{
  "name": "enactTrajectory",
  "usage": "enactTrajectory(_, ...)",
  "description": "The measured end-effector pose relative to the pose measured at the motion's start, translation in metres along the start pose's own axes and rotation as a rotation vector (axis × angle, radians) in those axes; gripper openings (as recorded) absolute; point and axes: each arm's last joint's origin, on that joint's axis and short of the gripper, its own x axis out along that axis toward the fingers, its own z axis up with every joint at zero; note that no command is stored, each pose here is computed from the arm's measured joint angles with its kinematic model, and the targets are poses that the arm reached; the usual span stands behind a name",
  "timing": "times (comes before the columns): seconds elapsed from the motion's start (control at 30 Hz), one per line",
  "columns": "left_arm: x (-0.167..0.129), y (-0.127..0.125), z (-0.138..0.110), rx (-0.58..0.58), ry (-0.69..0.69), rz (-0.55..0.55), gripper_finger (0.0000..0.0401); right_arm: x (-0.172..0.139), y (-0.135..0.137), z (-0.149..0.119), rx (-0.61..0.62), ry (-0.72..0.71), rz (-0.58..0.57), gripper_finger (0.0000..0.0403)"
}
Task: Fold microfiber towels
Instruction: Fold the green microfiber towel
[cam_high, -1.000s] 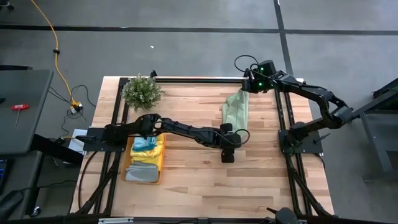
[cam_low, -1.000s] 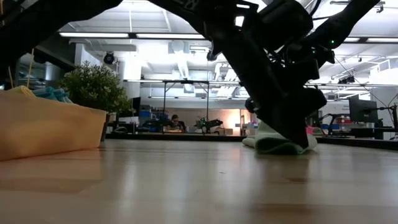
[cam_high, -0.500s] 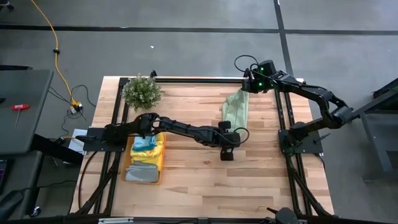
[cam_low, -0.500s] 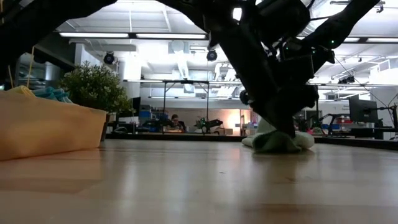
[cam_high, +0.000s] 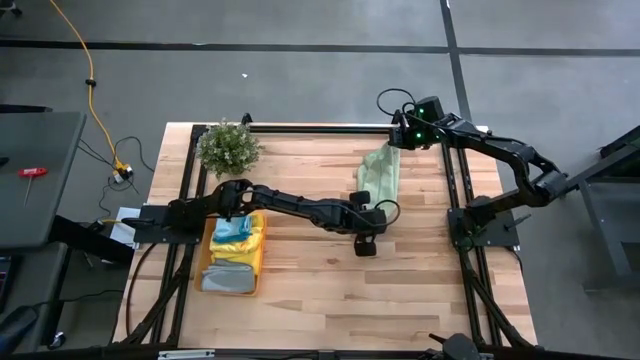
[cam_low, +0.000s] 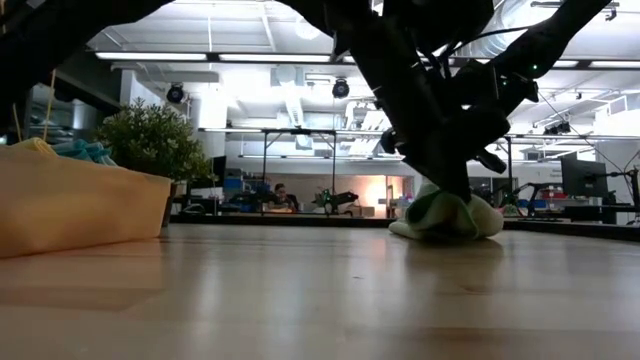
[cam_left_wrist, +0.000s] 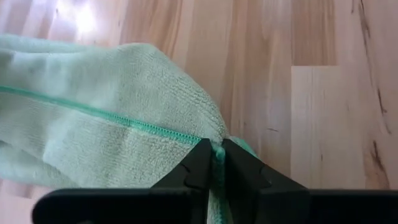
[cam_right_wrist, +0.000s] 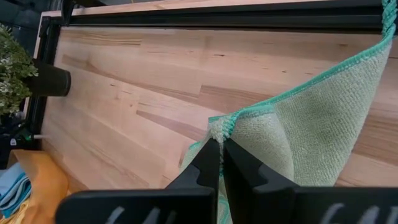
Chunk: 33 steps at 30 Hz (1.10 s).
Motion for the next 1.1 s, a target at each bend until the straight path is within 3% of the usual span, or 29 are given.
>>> enactTrajectory(0.7, 0.005, -0.001, -0.005, -0.015, 0.039, -0.058, 0.0119, 0.000, 0.000, 0.000, -0.001, 0.000, 0.000, 0.0000)
enactTrajectory(0.93, 0.013, -0.003, -0.014, -0.003, 0.090, -0.051, 0.0109, 0.000, 0.000, 0.000, -0.001, 0.000, -0.001, 0.0000)
enactTrajectory(1.1, 0.011, -0.002, -0.009, -0.017, 0.055, -0.033, 0.0065, 0.000, 0.000, 0.000, -0.005, -0.001, -0.001, 0.0000)
